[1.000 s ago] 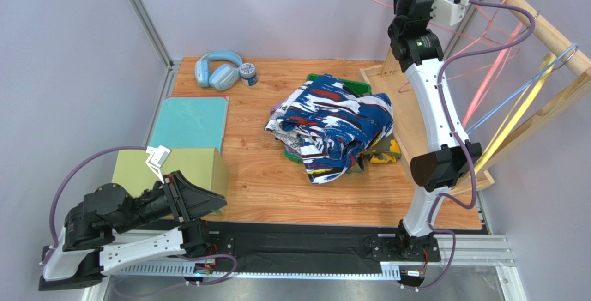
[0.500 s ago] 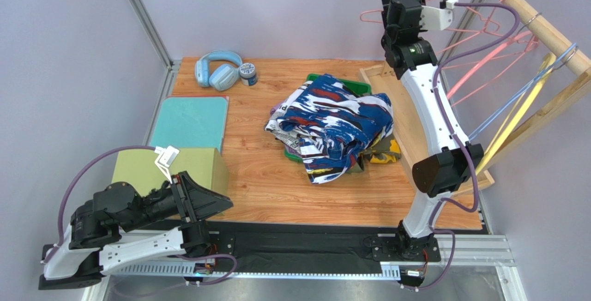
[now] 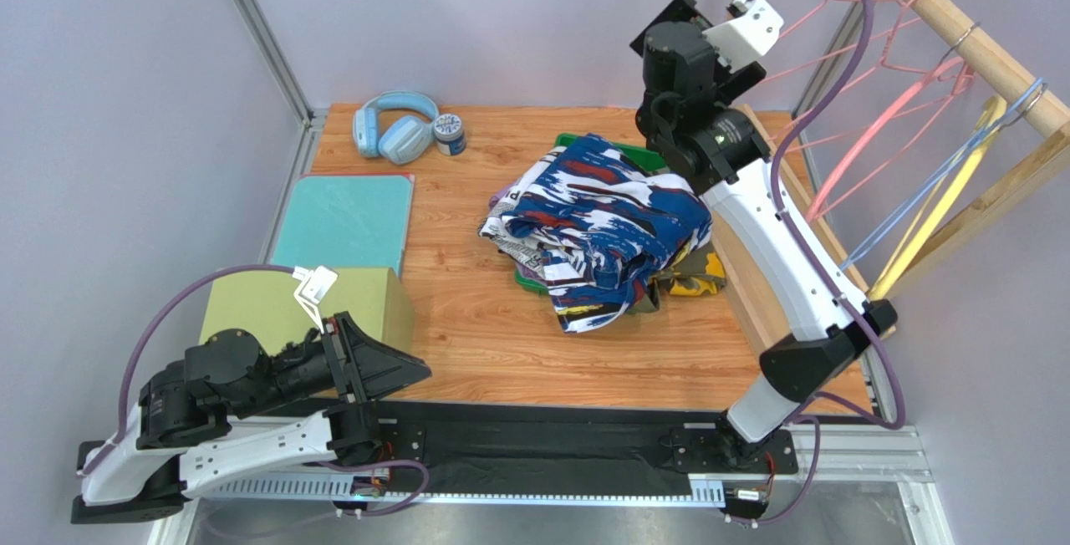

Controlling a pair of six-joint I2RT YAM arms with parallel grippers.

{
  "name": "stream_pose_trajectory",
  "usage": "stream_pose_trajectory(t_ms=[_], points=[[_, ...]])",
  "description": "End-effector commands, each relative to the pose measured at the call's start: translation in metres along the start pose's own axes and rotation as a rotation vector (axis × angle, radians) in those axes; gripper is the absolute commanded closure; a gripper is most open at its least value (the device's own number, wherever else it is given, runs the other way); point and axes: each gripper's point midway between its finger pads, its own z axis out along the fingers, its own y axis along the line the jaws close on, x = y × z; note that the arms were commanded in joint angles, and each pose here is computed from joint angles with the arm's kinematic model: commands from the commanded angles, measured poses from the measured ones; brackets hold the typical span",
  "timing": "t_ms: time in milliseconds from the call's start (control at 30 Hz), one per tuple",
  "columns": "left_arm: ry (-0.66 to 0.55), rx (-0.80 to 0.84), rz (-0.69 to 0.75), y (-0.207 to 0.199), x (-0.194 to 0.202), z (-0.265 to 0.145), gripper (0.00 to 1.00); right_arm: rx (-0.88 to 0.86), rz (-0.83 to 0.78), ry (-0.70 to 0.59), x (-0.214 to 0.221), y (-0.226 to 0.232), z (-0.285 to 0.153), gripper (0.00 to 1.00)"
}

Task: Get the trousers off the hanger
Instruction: Hang the hanger back to the clothesline with the right arm

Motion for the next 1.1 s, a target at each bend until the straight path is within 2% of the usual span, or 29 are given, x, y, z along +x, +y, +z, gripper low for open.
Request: stream_pose_trajectory(t_ms=[0,133,167,233,267,333,367,400,433,500,533,600,667,700,733,767,833,867,900,933,967,1033,1067], points=[[-0.008,0.02,-0.013,-0.001,0.001,0.002,0.37,-0.117,-0.2,-0.028,-0.012,0.006,-0.054,0.0],[-0.013,0.01,-0.013,0.005,0.002,0.006,0.37,-0.381,-0.332,0.114,0.033,0.027,-0.111,0.0],[-0.013,0.007,-0.01,0.006,0.003,0.008,0.37,-0.447,-0.349,0.187,0.059,0.028,-0.125,0.0],[-0.023,0.018,-0.007,0.007,0.003,0.012,0.37,-0.571,-0.361,0.289,0.081,0.028,-0.161,0.0],[-0.028,0.024,-0.004,0.007,0.003,0.014,0.37,-0.654,-0.391,0.376,0.11,0.022,-0.179,0.0],[-0.043,0.061,0.002,0.003,0.003,0.02,0.37,-0.775,-0.327,0.464,0.121,0.019,-0.213,0.0],[-0.047,0.08,0.005,0.001,0.003,0.021,0.37,-0.836,-0.357,0.559,0.155,0.003,-0.23,0.0],[-0.055,0.112,0.005,-0.003,0.003,0.025,0.37,-0.865,-0.299,0.63,0.165,-0.002,-0.244,0.0],[-0.057,0.129,0.013,-0.004,0.004,0.027,0.36,-0.931,-0.22,0.651,0.155,-0.001,-0.257,0.0],[-0.063,0.184,0.021,-0.011,0.005,0.033,0.36,-1.051,-0.21,0.812,0.194,-0.025,-0.292,0.0],[-0.068,0.205,0.038,-0.014,0.005,0.034,0.36,-1.1,-0.149,0.833,0.19,-0.025,-0.304,0.0],[-0.074,0.271,0.059,-0.019,0.009,0.04,0.36,-1.216,-0.15,0.928,0.21,-0.045,-0.337,0.0],[-0.078,0.371,0.098,-0.027,0.015,0.044,0.35,-1.368,-0.125,0.983,0.205,-0.059,-0.371,0.0],[-0.078,0.403,0.105,-0.028,0.018,0.045,0.35,-1.401,-0.125,0.999,0.218,-0.075,-0.378,0.0],[-0.08,0.444,0.109,-0.031,0.021,0.046,0.34,-1.451,-0.082,0.983,0.204,-0.081,-0.384,0.0],[-0.082,0.53,0.113,-0.037,0.027,0.046,0.34,-1.494,-0.066,1.014,0.206,-0.094,-0.393,0.0],[-0.079,0.6,0.104,-0.039,0.034,0.048,0.34,-1.533,-0.001,1.039,0.214,-0.123,-0.4,0.0],[-0.079,0.665,0.113,-0.04,0.041,0.049,0.34,-1.578,0.079,0.987,0.193,-0.129,-0.4,0.0],[-0.076,0.695,0.117,-0.039,0.045,0.05,0.34,-1.597,0.134,0.962,0.185,-0.135,-0.4,0.0],[-0.073,0.722,0.117,-0.039,0.048,0.05,0.33,-1.562,0.133,1.004,0.206,-0.158,-0.398,0.0],[-0.066,0.767,0.12,-0.036,0.056,0.051,0.33,-1.599,0.218,0.942,0.183,-0.164,-0.396,0.0],[-0.029,0.783,0.134,-0.021,0.073,0.057,0.33,-1.548,0.253,0.943,0.198,-0.187,-0.387,0.0],[-0.052,0.828,0.14,-0.024,0.072,0.053,0.33,-1.543,0.317,0.933,0.19,-0.197,-0.385,0.0]])
